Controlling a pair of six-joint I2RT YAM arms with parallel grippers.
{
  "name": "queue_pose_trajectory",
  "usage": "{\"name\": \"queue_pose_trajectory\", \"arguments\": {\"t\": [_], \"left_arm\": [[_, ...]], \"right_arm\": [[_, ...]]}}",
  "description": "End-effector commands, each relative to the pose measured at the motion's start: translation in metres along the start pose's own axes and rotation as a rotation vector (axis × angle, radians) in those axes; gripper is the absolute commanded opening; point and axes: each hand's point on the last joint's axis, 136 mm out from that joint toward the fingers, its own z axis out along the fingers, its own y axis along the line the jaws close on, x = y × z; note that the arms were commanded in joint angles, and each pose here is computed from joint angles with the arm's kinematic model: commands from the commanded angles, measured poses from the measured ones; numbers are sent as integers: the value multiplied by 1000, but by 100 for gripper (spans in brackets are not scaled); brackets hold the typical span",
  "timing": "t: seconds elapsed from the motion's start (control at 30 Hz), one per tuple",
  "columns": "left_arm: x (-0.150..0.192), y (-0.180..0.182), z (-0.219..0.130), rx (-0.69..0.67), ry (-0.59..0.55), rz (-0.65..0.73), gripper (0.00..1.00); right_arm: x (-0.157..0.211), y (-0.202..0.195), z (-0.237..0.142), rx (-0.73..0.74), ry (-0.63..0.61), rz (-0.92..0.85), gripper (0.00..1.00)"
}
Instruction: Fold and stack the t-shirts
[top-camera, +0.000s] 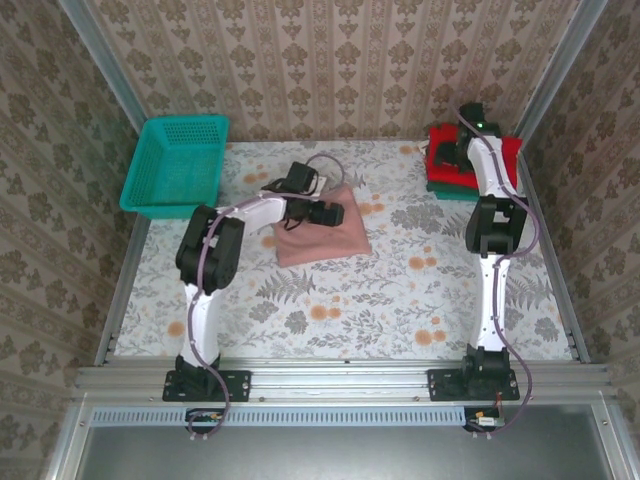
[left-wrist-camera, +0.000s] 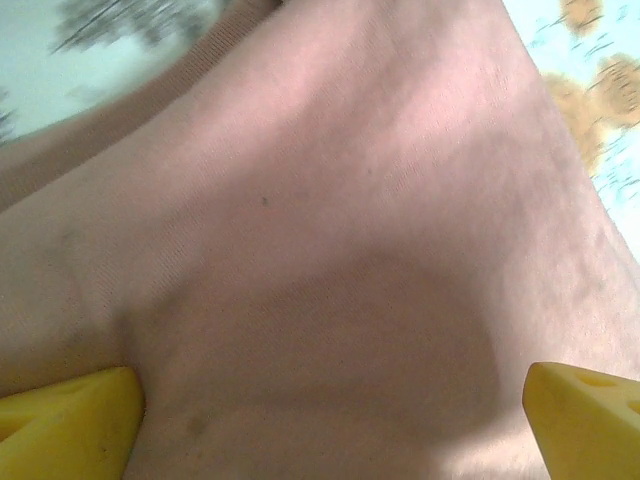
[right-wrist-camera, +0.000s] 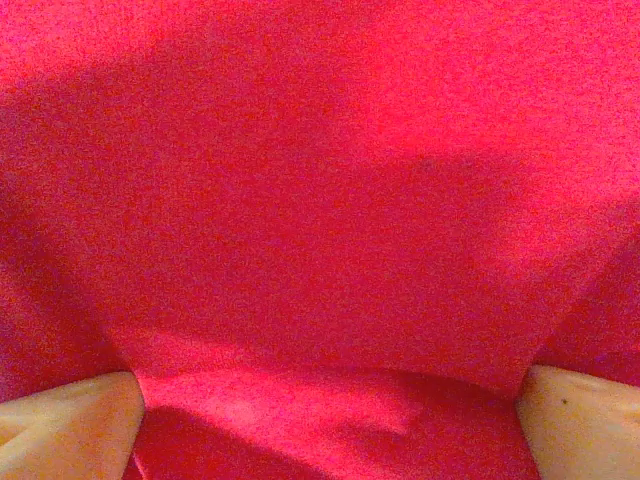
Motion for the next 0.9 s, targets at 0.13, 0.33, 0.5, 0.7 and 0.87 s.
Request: {"name": "queue_pose_trajectory", "arguments": {"t": [0.13, 0.33, 0.5, 0.7, 0.87], "left_arm": [[50, 60, -16, -68, 96, -144, 100], [52, 62, -16, -61, 103, -146, 100], [55, 60, -15, -35, 110, -141, 100], [80, 51, -31, 159, 126, -136, 100], [96, 67, -52, 157, 128, -159, 100]], "right_arm": [[92, 54, -33, -130, 163, -4, 98], [131, 88, -47, -208, 189, -55, 97], [168, 129, -65, -237, 168, -93, 98], [166, 129, -92, -215, 108, -87, 98], [199, 150, -103, -225, 124, -188, 98]]}}
